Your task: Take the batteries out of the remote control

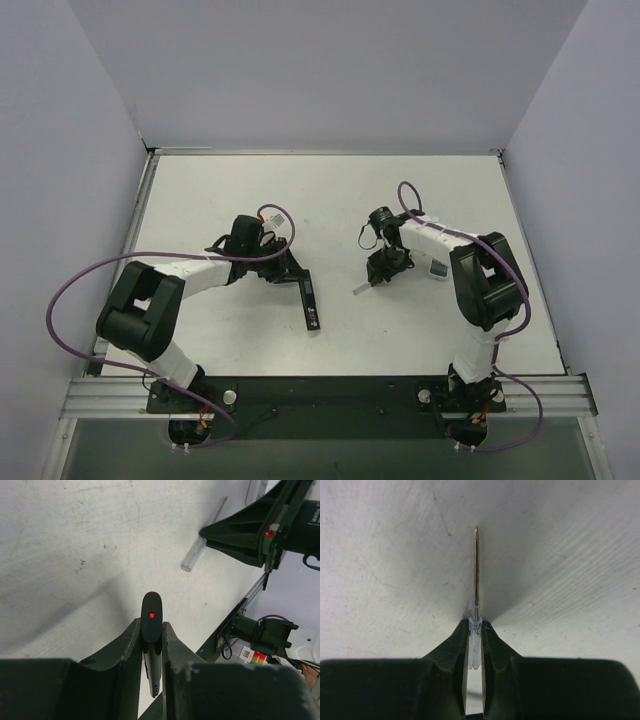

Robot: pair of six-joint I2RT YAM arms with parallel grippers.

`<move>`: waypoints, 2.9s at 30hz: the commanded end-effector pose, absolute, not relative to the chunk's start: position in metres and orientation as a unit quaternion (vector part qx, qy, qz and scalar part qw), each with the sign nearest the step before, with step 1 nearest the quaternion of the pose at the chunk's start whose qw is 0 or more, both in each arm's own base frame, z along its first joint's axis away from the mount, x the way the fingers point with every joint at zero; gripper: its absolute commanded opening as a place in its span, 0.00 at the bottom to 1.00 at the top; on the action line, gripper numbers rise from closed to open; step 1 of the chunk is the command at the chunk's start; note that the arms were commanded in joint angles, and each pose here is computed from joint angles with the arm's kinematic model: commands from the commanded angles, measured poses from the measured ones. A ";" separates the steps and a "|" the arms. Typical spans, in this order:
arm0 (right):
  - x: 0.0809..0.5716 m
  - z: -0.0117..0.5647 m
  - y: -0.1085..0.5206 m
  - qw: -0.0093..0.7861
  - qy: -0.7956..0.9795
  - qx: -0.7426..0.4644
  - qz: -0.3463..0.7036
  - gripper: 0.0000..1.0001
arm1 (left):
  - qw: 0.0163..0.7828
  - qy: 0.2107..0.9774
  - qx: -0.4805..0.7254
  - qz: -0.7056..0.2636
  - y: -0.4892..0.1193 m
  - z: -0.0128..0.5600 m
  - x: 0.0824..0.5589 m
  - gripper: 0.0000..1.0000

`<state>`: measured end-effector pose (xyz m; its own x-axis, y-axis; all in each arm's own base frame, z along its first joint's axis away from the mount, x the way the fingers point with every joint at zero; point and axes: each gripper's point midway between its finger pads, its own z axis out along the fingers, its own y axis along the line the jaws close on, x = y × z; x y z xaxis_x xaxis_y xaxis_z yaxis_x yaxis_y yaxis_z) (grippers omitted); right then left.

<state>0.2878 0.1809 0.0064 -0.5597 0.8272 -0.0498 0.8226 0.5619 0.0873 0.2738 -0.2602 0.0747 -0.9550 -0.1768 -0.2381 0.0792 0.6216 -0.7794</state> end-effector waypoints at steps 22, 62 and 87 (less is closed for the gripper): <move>0.274 0.079 0.214 0.188 0.948 0.057 0.250 0.00 | 0.180 0.923 -0.017 -0.341 -0.246 0.077 0.310 0.76; 0.241 0.185 0.268 0.389 0.801 -0.210 0.403 0.26 | 0.160 0.784 -0.029 -0.599 -0.319 0.192 0.269 0.00; 0.198 0.250 0.273 0.727 0.460 -0.470 0.197 0.40 | 0.086 0.712 -0.239 -0.655 -0.295 0.225 0.271 0.00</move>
<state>0.1881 0.2713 0.2007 0.3630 -0.1901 -0.9122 -0.8145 0.4107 -0.4097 0.2683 -0.2965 0.2216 -0.8824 -0.4388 0.1698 -0.2187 0.0629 -0.9738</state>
